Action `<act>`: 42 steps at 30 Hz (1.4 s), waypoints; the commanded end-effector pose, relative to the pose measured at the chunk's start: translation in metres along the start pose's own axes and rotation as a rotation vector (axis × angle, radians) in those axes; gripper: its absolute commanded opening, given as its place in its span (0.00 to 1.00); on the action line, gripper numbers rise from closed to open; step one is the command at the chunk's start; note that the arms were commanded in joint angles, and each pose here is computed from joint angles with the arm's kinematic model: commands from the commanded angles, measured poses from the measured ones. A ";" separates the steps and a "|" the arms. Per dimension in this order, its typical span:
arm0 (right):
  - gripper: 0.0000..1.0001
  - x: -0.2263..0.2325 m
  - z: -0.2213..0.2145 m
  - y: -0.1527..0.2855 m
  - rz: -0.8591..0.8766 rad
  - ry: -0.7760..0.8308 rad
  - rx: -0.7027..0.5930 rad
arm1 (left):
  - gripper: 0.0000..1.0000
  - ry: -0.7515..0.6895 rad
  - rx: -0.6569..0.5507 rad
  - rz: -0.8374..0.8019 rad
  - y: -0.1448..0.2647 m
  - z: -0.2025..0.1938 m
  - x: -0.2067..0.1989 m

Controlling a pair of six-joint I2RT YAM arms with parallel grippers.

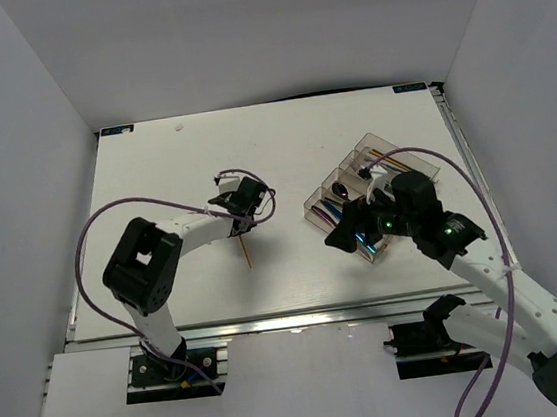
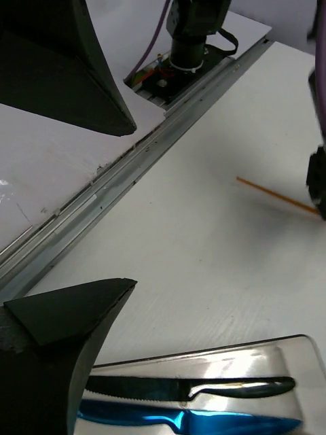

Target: Sort the eating utensils into containers

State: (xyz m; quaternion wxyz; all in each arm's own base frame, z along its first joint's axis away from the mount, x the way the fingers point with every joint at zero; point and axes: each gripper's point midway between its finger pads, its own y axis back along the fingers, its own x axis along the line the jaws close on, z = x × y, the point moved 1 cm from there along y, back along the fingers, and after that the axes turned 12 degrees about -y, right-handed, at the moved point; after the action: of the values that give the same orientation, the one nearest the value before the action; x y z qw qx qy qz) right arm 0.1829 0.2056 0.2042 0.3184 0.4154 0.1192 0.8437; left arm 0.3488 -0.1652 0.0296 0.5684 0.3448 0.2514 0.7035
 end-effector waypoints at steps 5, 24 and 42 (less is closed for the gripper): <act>0.89 0.002 -0.002 -0.062 0.118 -0.162 0.070 | 0.00 0.071 -0.104 -0.191 0.063 0.027 -0.003; 0.82 0.063 -0.006 -0.135 0.224 -0.252 0.012 | 0.00 0.335 -0.228 -0.653 0.164 0.050 -0.048; 0.00 0.014 0.014 -0.161 -0.005 -0.035 0.012 | 0.78 0.339 -0.267 -0.469 0.186 0.082 -0.012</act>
State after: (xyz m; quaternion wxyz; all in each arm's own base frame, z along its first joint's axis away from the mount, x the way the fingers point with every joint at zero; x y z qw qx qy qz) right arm 0.2293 0.3560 0.1345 0.2717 0.5162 0.1068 0.8052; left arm 0.2903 -0.2414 0.1729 0.7234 0.0871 0.3544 0.5861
